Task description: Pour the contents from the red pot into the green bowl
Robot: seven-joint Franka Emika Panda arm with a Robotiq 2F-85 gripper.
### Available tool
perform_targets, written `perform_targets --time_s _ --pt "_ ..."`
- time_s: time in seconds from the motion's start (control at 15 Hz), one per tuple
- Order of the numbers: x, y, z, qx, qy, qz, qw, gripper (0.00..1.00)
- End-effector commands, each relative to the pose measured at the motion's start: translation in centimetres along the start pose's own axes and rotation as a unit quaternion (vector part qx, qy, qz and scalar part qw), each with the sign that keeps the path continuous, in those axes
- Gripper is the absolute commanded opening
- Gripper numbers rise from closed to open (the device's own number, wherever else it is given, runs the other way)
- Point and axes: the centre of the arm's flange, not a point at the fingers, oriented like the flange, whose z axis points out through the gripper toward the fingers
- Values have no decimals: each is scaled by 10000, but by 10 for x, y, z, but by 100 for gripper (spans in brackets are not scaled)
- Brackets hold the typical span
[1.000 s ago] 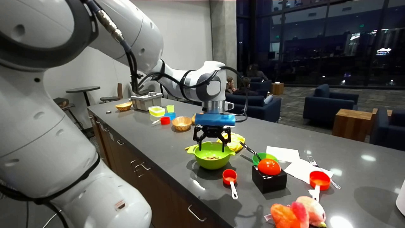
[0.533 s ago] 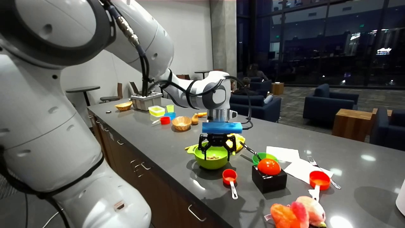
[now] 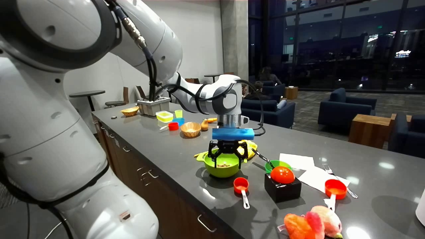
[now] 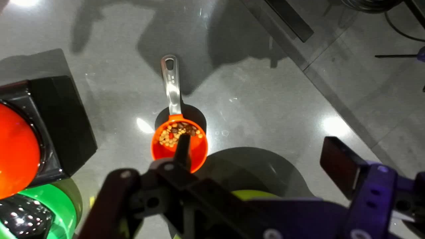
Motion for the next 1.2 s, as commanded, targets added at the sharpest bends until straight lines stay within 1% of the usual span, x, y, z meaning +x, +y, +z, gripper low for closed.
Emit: perform_targets --time_s 0.0,0.27,0.4,0.73,1.13 --pt "-1 16 1 -36 -39 -60 10000 100" --pt "-6 43 12 -150 -29 241 9996 100" --pt "-8 56 18 -172 27 301 9994 100" --pt "-6 77 41 -193 152 377 9990 100" --pt "-8 93 65 -98 -24 439 9990 100"
